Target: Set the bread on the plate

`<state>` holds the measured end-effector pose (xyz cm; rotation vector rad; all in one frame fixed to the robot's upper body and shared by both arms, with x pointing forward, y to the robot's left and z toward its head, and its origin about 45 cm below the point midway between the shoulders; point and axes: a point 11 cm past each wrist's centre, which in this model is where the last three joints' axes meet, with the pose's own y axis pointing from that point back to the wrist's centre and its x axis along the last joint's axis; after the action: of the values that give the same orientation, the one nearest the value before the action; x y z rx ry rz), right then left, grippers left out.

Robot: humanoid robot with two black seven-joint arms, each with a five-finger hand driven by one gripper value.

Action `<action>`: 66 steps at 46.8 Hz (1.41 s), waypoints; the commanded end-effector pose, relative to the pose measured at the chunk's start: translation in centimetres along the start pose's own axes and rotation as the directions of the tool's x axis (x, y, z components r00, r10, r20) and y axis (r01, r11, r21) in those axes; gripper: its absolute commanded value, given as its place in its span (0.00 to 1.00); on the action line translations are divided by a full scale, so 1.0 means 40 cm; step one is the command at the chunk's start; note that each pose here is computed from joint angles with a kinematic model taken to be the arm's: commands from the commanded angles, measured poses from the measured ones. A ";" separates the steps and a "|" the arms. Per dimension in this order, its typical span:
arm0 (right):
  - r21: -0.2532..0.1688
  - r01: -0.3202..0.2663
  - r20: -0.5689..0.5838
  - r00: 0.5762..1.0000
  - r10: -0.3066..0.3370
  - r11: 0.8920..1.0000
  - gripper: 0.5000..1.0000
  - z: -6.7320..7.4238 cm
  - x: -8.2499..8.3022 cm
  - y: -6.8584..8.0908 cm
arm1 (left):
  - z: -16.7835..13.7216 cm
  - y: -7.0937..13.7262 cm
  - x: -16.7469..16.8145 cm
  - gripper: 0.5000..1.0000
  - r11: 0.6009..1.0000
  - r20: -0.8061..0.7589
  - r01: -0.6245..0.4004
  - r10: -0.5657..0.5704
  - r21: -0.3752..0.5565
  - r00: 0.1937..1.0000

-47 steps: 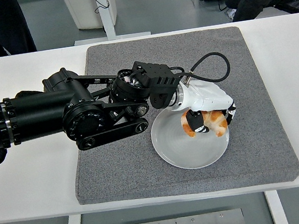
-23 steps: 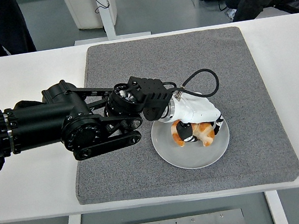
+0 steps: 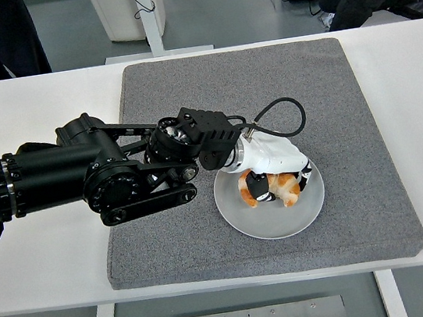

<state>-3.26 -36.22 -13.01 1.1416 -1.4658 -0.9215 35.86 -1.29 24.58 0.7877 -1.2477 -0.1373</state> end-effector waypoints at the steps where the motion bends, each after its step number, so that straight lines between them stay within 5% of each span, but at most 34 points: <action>1: 0.000 -0.001 0.000 1.000 0.001 1.000 1.00 0.000 0.000 0.000 | -0.010 0.012 0.003 1.00 1.000 -0.017 0.007 -0.007 0.006 1.000; 15: 0.000 0.001 0.000 1.000 -0.001 1.000 1.00 0.000 0.000 0.000 | -0.017 0.029 0.011 1.00 1.000 -0.009 0.003 -0.003 0.011 1.000; 39: 0.000 0.001 0.000 1.000 -0.001 1.000 1.00 0.000 0.000 0.000 | -0.039 0.176 0.263 1.00 0.985 -0.175 -0.173 0.173 0.015 0.969; 56: 0.000 0.001 0.000 1.000 -0.001 1.000 1.00 0.000 0.000 0.000 | -0.155 0.335 0.409 1.00 0.898 -0.587 -0.435 0.385 0.063 0.712; 66: 0.000 0.001 0.000 1.000 -0.001 1.000 1.00 0.000 0.000 0.000 | -0.278 0.375 0.370 1.00 0.863 -0.725 -0.474 0.439 0.176 0.531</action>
<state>-3.26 -36.24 -13.01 1.1414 -1.4659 -0.9211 45.39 6.55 44.77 0.3787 -0.6503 0.5291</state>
